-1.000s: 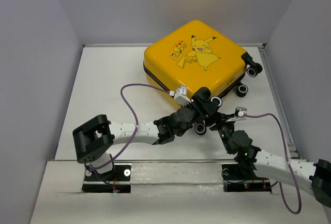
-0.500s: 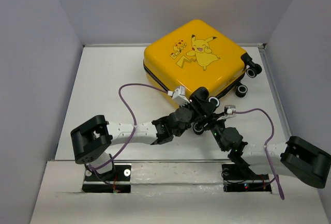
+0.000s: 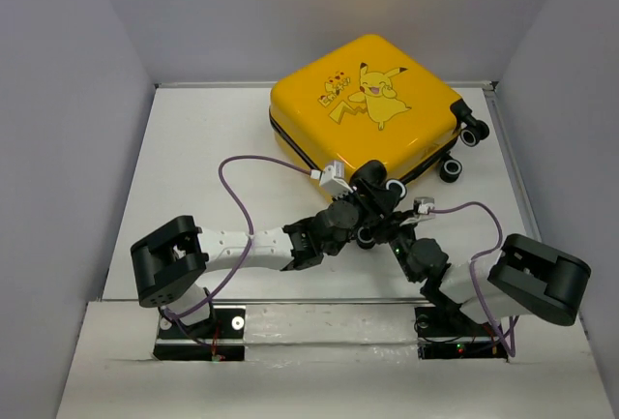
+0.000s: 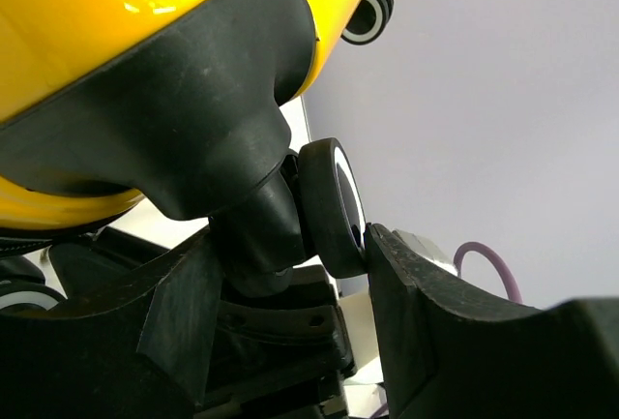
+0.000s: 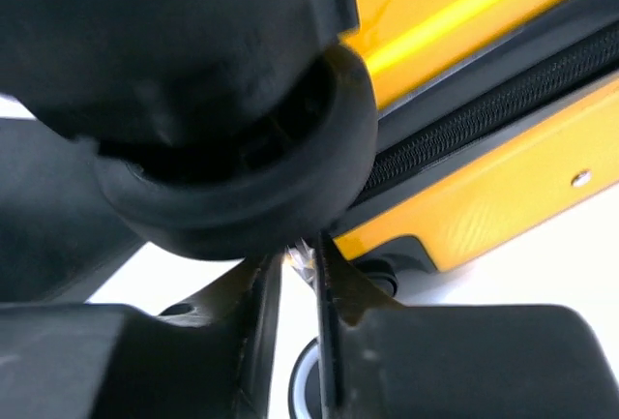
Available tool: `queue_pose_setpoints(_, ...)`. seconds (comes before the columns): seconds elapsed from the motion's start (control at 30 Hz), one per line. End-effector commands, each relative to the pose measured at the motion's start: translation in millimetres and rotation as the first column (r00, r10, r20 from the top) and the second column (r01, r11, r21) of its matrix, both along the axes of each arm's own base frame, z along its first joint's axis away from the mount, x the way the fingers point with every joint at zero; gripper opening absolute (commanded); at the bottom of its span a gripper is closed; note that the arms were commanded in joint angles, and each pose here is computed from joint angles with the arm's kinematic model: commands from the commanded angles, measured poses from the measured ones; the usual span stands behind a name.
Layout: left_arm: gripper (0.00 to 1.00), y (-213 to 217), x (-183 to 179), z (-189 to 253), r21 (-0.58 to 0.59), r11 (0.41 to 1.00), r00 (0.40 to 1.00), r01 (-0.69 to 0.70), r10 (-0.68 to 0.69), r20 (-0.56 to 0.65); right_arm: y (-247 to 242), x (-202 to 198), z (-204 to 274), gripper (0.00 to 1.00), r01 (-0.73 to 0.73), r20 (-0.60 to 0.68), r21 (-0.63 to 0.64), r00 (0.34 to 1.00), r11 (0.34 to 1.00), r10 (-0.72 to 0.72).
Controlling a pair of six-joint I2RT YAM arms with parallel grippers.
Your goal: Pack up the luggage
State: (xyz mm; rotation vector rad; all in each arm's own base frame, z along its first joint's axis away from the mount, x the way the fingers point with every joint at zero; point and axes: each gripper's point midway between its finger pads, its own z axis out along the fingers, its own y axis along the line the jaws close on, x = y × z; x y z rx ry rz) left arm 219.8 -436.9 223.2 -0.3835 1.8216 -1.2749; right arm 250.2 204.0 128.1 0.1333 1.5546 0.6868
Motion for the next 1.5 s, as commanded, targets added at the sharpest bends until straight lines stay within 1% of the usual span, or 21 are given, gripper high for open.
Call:
queue_pose_setpoints(0.0,0.06,-3.5,-24.9,126.3,-0.303,0.948,0.982,0.098,-0.042,0.184,-15.0,-2.8,4.6,0.18,0.034,0.045,0.048,0.998,0.998,-0.036)
queue_pose_setpoints(0.2,0.06,-4.1,-24.0,125.2,-0.289,0.953,0.982,0.094,-0.04,0.186,-4.5,-0.6,12.8,0.07,0.004,0.07,0.075,0.997,0.997,-0.009)
queue_pose_setpoints(0.37,0.06,-4.1,-24.4,129.1,-0.291,0.952,0.981,0.097,-0.042,0.191,1.3,-2.4,22.1,0.07,-0.029,0.1,0.11,0.995,0.993,0.018)
queue_pose_setpoints(0.5,0.06,-4.6,-25.6,131.4,-0.294,0.95,0.98,0.105,-0.048,0.195,9.9,-10.7,18.2,0.07,-0.054,0.097,0.086,0.994,0.995,0.045)
queue_pose_setpoints(0.53,0.06,-4.5,-25.2,131.5,-0.295,0.95,0.98,0.105,-0.048,0.194,16.7,-7.8,28.2,0.07,-0.053,0.117,0.106,0.992,0.993,0.04)
queue_pose_setpoints(0.6,0.06,-5.7,-25.7,132.4,-0.297,0.948,0.979,0.11,-0.052,0.195,23.2,-11.7,30.2,0.07,-0.069,0.124,0.1,0.991,0.993,0.056)
queue_pose_setpoints(0.7,0.06,-9.3,-27.3,134.7,-0.305,0.944,0.978,0.127,-0.069,0.195,47.2,-25.4,39.2,0.07,-0.132,0.154,0.086,0.981,0.987,0.118)
queue_pose_setpoints(0.73,0.06,-11.8,-27.5,133.0,-0.305,0.943,0.978,0.134,-0.077,0.192,61.2,-37.1,42.2,0.07,-0.184,0.165,0.081,0.972,0.98,0.169)
queue_pose_setpoints(0.83,0.06,-14.1,-30.8,138.7,-0.342,0.924,0.976,0.171,-0.112,0.188,88.2,-53.1,57.8,0.07,-0.273,0.214,0.077,0.944,0.959,0.252)
queue_pose_setpoints(0.87,0.06,-14.4,-33.1,140.2,-0.35,0.918,0.974,0.184,-0.123,0.189,102.3,-66.1,63.3,0.07,-0.34,0.23,0.082,0.921,0.937,0.314)
queue_pose_setpoints(0.97,0.06,-13.6,-35.5,143.2,-0.364,0.911,0.973,0.195,-0.134,0.188,121.0,-85.7,68.2,0.07,-0.437,0.244,0.096,0.881,0.894,0.405)
queue_pose_setpoints(1.1,0.06,-12.7,-39.3,146.0,-0.388,0.897,0.971,0.213,-0.15,0.186,145.6,-96.0,70.4,0.07,-0.503,0.247,0.114,0.849,0.857,0.466)
queue_pose_setpoints(1.17,0.06,-12.9,-41.2,143.2,-0.386,0.896,0.97,0.22,-0.159,0.183,150.9,-93.6,59.3,0.07,-0.498,0.219,0.109,0.856,0.861,0.468)
queue_pose_setpoints(1.23,0.06,-8.0,-42.7,144.0,-0.385,0.896,0.97,0.22,-0.157,0.188,144.8,-92.1,53.9,0.08,-0.466,0.192,0.125,0.878,0.876,0.439)
queue_pose_setpoints(1.27,0.06,-5.7,-42.8,135.0,-0.368,0.905,0.971,0.215,-0.157,0.181,128.1,-85.0,46.6,0.12,-0.404,0.159,0.137,0.91,0.905,0.382)
queue_pose_setpoints(1.3,0.06,0.0,-43.2,136.6,-0.366,0.906,0.971,0.211,-0.152,0.184,119.4,-83.6,41.1,0.31,-0.382,0.138,0.139,0.921,0.914,0.364)
queue_pose_setpoints(1.33,0.06,2.8,-43.2,126.2,-0.341,0.917,0.972,0.208,-0.153,0.181,99.6,-83.4,32.0,0.43,-0.346,0.094,0.165,0.938,0.924,0.334)
queue_pose_setpoints(1.37,0.06,5.6,-43.7,123.6,-0.333,0.92,0.972,0.206,-0.151,0.182,91.8,-85.1,18.1,0.6,-0.338,0.047,0.146,0.941,0.93,0.335)
queue_pose_setpoints(1.4,0.06,13.6,-44.6,116.2,-0.322,0.926,0.974,0.196,-0.144,0.177,83.7,-86.7,9.7,0.64,-0.329,0.011,0.144,0.944,0.933,0.331)
queue_pose_setpoints(1.43,0.06,19.4,-42.8,111.5,-0.319,0.931,0.978,0.175,-0.127,0.168,77.2,-88.9,-0.5,0.68,-0.315,-0.048,0.172,0.944,0.933,0.327)
queue_pose_setpoints(1.47,0.06,24.5,-41.5,106.9,-0.314,0.936,0.98,0.161,-0.115,0.162,71.8,-91.3,13.7,0.72,-0.314,-0.047,0.228,0.942,0.922,0.333)
